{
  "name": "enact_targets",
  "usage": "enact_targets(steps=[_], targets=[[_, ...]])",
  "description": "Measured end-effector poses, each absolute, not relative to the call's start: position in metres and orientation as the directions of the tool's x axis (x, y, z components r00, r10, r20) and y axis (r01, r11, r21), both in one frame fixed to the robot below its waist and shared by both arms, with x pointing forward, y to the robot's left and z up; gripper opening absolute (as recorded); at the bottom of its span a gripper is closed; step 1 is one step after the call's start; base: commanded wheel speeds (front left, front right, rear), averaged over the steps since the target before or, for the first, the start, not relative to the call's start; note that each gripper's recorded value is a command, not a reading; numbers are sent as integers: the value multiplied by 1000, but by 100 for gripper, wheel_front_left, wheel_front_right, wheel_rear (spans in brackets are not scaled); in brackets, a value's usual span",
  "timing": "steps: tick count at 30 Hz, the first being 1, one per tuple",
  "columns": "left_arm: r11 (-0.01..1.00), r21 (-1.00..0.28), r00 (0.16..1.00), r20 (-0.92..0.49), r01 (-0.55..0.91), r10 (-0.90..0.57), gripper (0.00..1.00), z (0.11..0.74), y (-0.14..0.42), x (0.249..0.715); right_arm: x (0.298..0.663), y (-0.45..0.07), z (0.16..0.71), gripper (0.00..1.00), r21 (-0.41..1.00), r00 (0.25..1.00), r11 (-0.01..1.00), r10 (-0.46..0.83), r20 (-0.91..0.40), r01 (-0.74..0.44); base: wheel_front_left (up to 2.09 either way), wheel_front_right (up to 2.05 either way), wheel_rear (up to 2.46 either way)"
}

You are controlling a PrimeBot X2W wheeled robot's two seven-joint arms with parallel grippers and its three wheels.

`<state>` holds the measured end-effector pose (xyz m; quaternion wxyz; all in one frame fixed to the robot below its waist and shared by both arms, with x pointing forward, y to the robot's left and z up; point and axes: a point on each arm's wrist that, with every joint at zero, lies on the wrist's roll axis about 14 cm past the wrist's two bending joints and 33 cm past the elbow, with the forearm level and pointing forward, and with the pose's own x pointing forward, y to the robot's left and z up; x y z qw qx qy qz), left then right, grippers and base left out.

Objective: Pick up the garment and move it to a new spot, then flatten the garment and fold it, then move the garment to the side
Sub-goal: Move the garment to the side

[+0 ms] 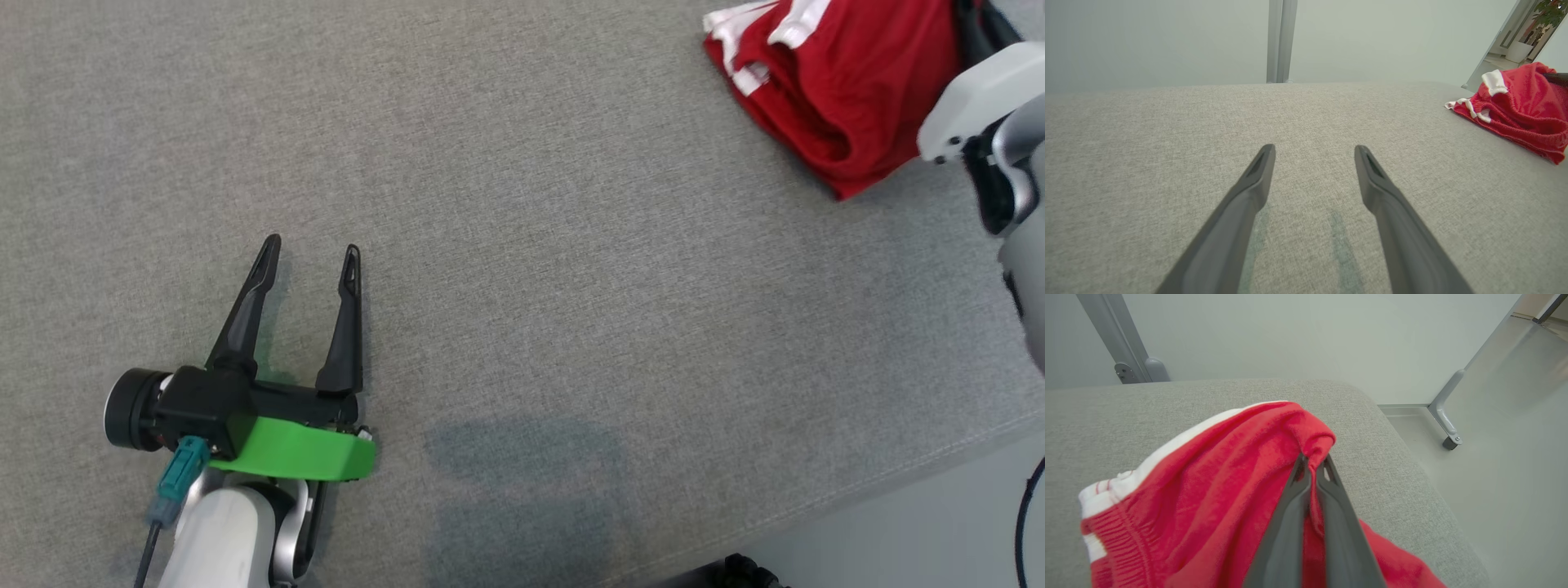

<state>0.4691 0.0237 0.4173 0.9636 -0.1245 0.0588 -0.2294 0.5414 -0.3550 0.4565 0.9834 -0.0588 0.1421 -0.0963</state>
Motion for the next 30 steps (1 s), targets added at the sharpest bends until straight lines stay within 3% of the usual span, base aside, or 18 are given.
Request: enact_targets(steps=[11, 13, 14, 21, 30], targets=[[886, -246, 894, -124, 393, -431, 100, 396, 41, 468, 534, -419, 439, 0, -200, 887, 926, -368, -279, 321, 0, 0, 0], [889, -240, 895, -130, 389, -427, 100, 394, 44, 468, 531, -421, 433, 76, -191, 878, 922, -381, -289, 337, 0, 0, 0], [890, -239, 895, -131, 388, -426, 100, 394, 44, 468, 530, -422, 432, 100, -184, 876, 921, -386, -289, 345, 0, 0, 0], [877, -245, 886, -114, 412, -448, 100, 403, 33, 464, 520, -424, 450, 100, -176, 887, 914, -400, -232, 366, 0, 0, 0], [878, -267, 900, -72, 398, -430, 100, 425, 34, 458, 527, -372, 496, 100, -175, 958, 951, -272, -87, 254, 0, 0, 0]])
